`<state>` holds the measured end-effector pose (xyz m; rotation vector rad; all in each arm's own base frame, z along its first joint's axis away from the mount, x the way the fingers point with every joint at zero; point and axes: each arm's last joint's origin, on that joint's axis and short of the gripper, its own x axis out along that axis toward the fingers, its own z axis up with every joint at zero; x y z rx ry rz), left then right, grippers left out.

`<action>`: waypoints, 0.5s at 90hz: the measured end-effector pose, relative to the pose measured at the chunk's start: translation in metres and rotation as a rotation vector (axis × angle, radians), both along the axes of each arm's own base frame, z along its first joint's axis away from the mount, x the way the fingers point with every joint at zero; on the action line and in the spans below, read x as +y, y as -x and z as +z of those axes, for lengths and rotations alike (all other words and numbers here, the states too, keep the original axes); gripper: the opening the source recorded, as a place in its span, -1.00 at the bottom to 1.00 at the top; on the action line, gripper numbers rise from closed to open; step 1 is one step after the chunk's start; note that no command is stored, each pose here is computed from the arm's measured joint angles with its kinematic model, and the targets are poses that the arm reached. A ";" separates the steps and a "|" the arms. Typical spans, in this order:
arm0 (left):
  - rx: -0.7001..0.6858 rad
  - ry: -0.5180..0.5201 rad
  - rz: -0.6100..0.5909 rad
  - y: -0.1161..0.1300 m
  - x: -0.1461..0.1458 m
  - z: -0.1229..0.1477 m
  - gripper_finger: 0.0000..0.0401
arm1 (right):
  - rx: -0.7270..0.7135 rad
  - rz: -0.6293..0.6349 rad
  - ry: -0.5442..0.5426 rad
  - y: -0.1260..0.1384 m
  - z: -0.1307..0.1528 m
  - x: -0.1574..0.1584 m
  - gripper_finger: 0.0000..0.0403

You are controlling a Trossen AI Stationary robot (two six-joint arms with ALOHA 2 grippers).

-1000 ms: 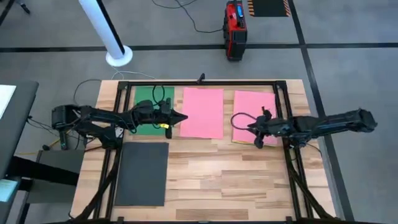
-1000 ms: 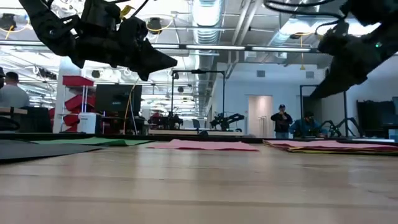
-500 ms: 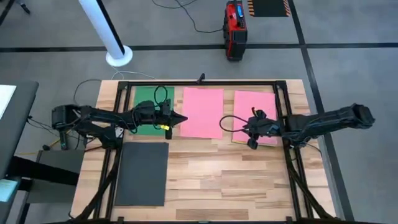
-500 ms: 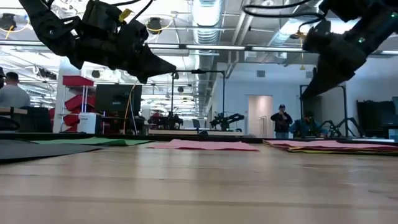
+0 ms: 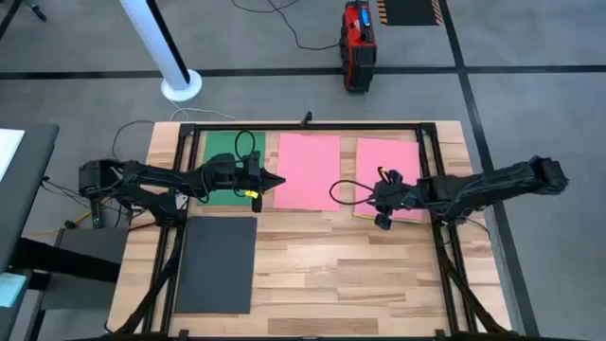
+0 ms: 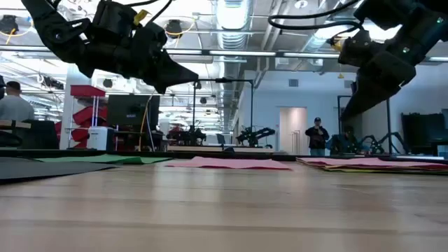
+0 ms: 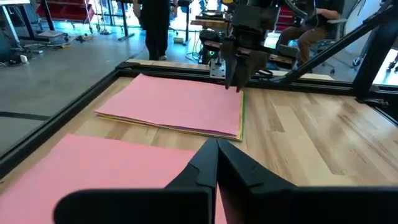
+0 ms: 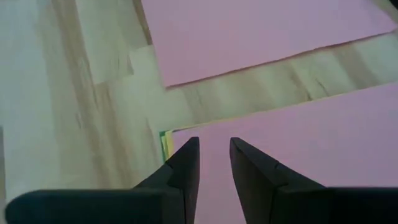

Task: Organize paper
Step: Stack the pink paper on top of the pink paper

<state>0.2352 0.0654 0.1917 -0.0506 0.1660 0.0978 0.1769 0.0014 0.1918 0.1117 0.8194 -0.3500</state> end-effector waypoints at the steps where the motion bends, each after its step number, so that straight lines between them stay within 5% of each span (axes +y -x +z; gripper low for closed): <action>1: 0.001 0.000 0.000 0.000 0.000 0.000 -1.00 | 0.000 0.000 0.000 0.000 0.000 0.000 -0.56; 45: 0.006 -0.002 -0.001 0.000 0.000 -0.001 -1.00 | 0.000 0.010 -0.013 0.000 0.000 0.001 -0.56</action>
